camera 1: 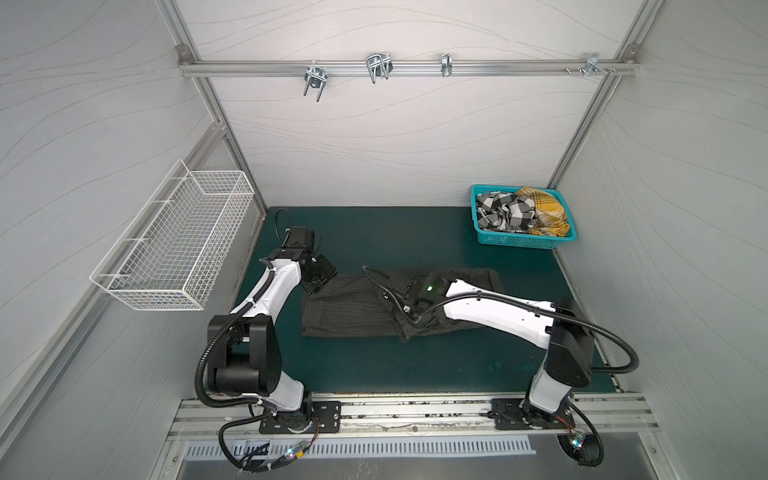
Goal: Fold and stack the long sleeve shirts
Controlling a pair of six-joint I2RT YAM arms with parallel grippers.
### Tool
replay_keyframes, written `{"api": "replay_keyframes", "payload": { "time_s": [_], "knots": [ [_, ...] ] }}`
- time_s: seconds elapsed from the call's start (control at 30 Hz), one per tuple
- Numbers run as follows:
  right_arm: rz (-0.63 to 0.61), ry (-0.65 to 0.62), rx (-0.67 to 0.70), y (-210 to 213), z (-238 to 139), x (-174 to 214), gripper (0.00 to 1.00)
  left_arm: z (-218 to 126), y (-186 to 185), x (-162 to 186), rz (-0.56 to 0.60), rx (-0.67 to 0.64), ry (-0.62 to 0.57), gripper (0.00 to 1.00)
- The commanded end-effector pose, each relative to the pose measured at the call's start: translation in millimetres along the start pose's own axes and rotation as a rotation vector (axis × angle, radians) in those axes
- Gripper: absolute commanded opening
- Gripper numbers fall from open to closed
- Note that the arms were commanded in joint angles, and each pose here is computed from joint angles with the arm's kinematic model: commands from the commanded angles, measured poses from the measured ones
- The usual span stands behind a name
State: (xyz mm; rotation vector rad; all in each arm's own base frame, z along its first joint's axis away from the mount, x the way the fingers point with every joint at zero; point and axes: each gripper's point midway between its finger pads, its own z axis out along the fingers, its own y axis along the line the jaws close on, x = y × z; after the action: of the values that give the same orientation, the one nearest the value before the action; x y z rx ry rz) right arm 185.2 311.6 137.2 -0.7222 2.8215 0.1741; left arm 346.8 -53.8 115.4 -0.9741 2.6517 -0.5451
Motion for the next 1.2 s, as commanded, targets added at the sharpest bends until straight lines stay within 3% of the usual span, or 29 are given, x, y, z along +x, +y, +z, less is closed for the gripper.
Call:
{"api": "replay_keyframes", "payload": {
  "time_s": [0.0, 0.07, 0.17, 0.27, 0.4, 0.57, 0.83, 1.17],
  "knots": [
    [0.183, -0.056, -0.033, -53.7, -36.1, -20.1, 0.72, -3.9, -33.6, 20.6, 0.100, 0.056, 0.039, 0.50],
    [0.290, -0.029, -0.113, -79.1, -29.8, -35.0, 0.64, -5.2, -62.7, 26.2, 0.176, 0.089, 0.033, 0.53],
    [0.443, 0.031, -0.254, -105.9, -11.1, -56.2, 0.35, 4.0, -107.2, 36.7, 0.330, 0.081, 0.026, 0.57],
    [0.521, 0.081, -0.313, -119.5, 6.9, -68.1, 0.22, 24.9, -141.0, 51.2, 0.479, 0.039, 0.050, 0.58],
    [0.601, 0.095, -0.316, -134.1, 18.5, -65.3, 0.19, 54.9, -158.6, 72.7, 0.655, -0.067, 0.075, 0.59],
    [0.662, 0.124, -0.355, -142.5, 33.0, -53.8, 0.19, 88.9, -156.2, 99.5, 0.767, -0.146, 0.137, 0.59],
    [0.716, 0.204, -0.384, -151.1, 61.3, -33.1, 0.19, 127.4, -139.2, 108.2, 0.768, -0.243, 0.186, 0.55],
    [0.721, 0.226, -0.386, -150.1, 68.9, -20.2, 0.18, 144.1, -146.3, 88.6, 0.720, -0.306, 0.099, 0.41]
  ]
}}
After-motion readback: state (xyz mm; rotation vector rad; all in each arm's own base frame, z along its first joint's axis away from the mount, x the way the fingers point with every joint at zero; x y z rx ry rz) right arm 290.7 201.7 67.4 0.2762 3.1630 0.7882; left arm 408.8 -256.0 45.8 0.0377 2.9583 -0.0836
